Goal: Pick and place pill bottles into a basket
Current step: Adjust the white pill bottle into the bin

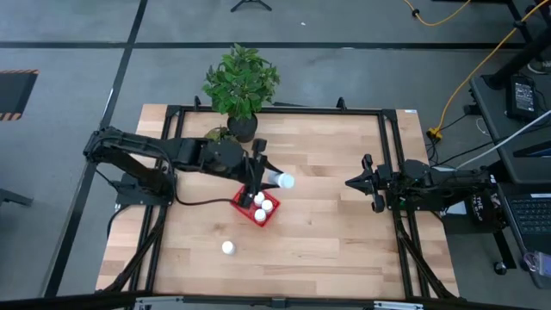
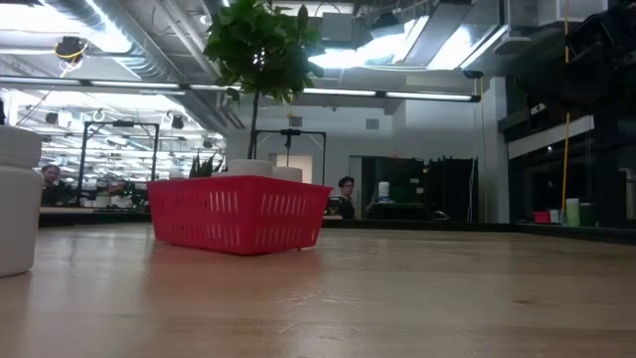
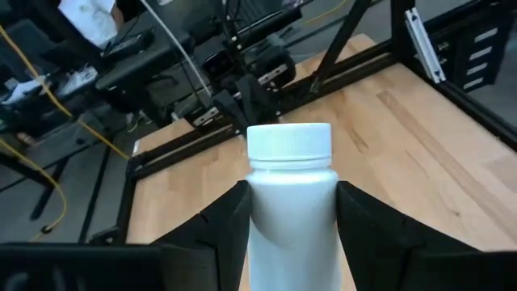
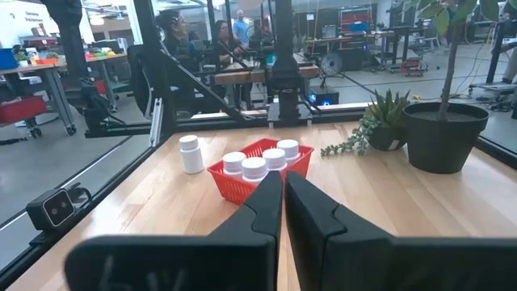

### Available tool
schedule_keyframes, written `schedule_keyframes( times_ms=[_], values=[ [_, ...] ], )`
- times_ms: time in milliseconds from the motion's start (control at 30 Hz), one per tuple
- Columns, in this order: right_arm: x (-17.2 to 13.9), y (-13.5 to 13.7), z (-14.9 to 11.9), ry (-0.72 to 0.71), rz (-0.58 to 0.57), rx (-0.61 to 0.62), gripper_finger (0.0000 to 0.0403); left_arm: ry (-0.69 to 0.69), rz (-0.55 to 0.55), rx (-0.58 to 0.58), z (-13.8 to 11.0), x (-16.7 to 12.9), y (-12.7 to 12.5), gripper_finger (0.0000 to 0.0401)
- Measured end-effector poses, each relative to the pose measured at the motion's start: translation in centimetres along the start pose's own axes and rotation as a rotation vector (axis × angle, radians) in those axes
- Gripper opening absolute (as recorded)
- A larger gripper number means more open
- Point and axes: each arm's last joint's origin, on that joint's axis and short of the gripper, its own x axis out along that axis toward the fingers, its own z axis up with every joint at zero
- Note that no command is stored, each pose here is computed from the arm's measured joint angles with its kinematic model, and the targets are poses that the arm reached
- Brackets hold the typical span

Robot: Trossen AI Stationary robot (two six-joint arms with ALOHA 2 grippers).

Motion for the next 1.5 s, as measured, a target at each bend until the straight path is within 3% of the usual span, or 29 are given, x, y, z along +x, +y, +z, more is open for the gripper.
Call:
schedule_keyframes(
  times_ms=[167,400,533,800,967,1167,1267,1367,1500],
  values=[
    [0.0,0.0,0.2,-0.026,0.002,-0.050,0.0022,-0.050,-0.023,-0.013,0.5,0.0,-0.3,0.0162],
    [-0.1,0.1,1.1,-0.114,0.018,0.126,0.0022,-0.067,0.036,-0.077,0.8,0.0,-0.2,0.0162],
    [-0.4,0.3,2.8,-0.289,0.054,0.173,0.0022,-0.056,0.072,-0.094,0.9,-0.1,-0.4,0.0162],
    [-2.7,0.6,6.7,-0.763,0.078,0.118,0.0022,-0.013,0.134,-0.149,0.3,0.4,0.1,0.0162],
    [-3.7,0.7,7.6,-0.901,0.102,0.116,0.0022,0.014,0.158,-0.165,0.0,1.0,0.2,0.0162],
    [-3.8,0.7,7.6,-0.908,0.108,0.143,0.0022,0.019,0.164,-0.192,-0.3,2.1,0.1,0.0162],
    [-3.6,0.6,8.2,-0.863,0.108,0.232,0.0022,0.030,0.159,-0.197,-0.4,2.3,0.0,0.0162],
    [-2.9,0.6,9.3,-0.667,0.043,0.358,0.0022,0.019,0.172,-0.208,-0.3,2.5,0.1,0.0162],
    [-2.0,0.7,11.3,-0.326,-0.064,0.410,0.0022,0.009,0.190,-0.211,-0.2,2.5,0.2,0.0162]
  ],
)
